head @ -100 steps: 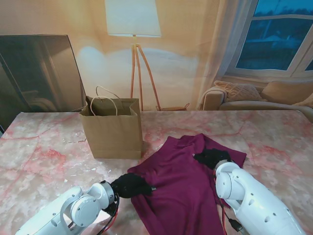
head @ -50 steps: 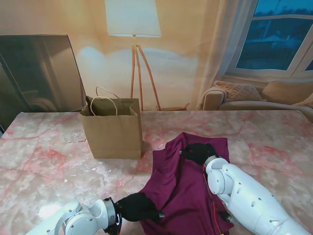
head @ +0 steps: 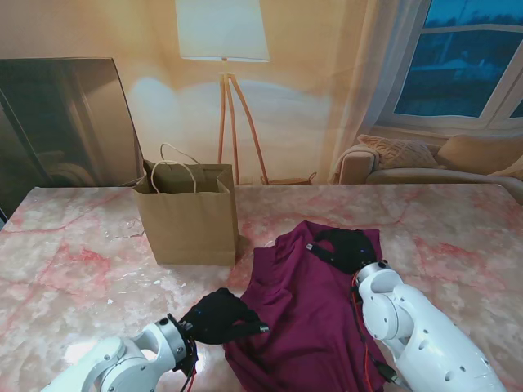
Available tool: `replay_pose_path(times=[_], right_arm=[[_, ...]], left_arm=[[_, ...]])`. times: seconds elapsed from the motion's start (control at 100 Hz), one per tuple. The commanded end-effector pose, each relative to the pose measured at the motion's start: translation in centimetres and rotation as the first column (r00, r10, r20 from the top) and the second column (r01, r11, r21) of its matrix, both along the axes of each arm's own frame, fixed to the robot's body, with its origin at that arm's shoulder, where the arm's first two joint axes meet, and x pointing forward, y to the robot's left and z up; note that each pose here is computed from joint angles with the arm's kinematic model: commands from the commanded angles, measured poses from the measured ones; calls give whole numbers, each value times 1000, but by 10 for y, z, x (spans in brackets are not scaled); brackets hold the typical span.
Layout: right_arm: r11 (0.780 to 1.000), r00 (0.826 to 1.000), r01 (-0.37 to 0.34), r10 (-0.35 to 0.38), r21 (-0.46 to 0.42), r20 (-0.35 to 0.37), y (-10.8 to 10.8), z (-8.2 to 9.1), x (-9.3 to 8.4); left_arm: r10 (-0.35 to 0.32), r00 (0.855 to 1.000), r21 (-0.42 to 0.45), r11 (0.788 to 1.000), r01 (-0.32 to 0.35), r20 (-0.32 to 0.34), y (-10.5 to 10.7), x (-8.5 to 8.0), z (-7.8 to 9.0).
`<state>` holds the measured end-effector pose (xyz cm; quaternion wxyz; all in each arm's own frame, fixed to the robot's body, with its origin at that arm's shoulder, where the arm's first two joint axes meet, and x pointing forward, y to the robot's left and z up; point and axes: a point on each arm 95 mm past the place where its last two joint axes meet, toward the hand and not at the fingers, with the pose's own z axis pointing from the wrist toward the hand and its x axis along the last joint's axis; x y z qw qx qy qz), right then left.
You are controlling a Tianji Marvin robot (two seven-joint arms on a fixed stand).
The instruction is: Fold the socks and the shorts into the kraft paper bag
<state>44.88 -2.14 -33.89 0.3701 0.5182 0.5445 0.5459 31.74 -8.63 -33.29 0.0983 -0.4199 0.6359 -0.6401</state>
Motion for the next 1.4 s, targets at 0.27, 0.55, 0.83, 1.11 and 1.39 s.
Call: replay_pose_path(times=[0.27,0.55,0.83,1.11,1.39], right_arm=[[995,994,89,-86,-48,60,-23,23,8],[983,987,161,-159,-84,26,-30,13,30],[981,984,178,-177,-74,21,-37,-2,48],[971,978,207,-208,-123,0,-40,-11,67],[953,966,245,-256,-180,-42,-44,-37,76]], left_arm=[[224,970,-153,966,-208,93,0,57,14],[257,965,-203,949,-243,49,-17,105,1],[267,964,-177,949,-262,8,-32,148,-11],[251,968,-144,957,-251,-19,-51,171,-13],[209,976,-157,963,-217,-67,-73,165,-28]])
